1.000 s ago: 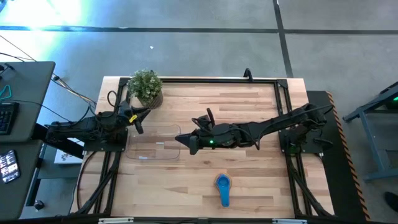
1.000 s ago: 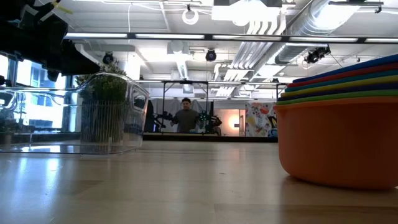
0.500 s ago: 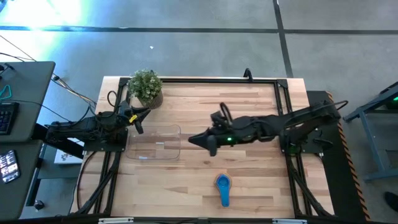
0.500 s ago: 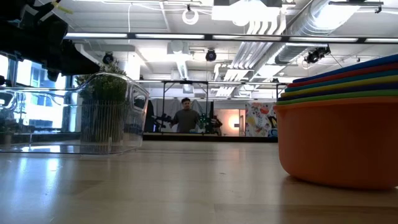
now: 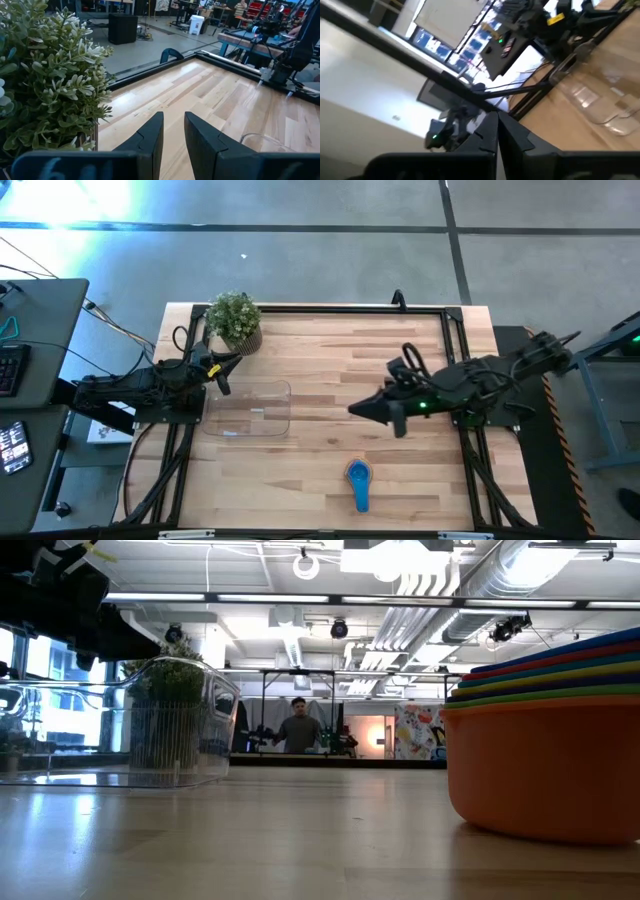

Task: Nest measuring cups in basket
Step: Put the nested measuring cups into the transparent bin

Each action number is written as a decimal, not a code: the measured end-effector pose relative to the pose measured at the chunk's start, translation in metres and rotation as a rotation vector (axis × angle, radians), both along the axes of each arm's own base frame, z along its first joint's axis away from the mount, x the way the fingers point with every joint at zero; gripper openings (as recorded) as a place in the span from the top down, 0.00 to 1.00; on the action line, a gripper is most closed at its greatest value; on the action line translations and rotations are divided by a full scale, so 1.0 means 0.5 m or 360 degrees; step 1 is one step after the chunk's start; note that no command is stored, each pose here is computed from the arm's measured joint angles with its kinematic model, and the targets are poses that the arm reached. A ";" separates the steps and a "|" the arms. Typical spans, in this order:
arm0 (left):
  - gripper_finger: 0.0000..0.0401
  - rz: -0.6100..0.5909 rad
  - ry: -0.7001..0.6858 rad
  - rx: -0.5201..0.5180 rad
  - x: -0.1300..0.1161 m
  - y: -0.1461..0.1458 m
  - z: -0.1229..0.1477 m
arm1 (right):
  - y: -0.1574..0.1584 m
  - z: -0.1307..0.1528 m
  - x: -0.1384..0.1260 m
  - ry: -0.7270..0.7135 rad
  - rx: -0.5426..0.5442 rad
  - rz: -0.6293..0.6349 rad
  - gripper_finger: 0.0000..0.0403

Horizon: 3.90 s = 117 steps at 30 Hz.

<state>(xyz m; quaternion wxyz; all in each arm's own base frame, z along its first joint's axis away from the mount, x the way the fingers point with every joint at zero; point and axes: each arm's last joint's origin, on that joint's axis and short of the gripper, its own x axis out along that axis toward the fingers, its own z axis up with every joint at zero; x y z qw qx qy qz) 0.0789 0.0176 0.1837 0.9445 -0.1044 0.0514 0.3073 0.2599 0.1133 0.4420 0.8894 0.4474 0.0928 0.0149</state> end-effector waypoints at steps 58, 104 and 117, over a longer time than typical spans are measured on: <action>0.83 0.0000 -0.0001 0.0001 0.000 0.000 0.000 | 0.217 -0.218 0.159 0.1806 0.0296 -0.0583 0.99; 0.83 -0.0001 -0.0001 0.0001 0.000 0.000 0.000 | 0.338 -0.402 0.152 0.1914 0.0381 -0.0672 0.47; 0.83 0.0000 0.0000 0.0001 0.000 0.000 0.000 | 0.339 -0.431 0.153 0.1985 0.0292 -0.0691 0.17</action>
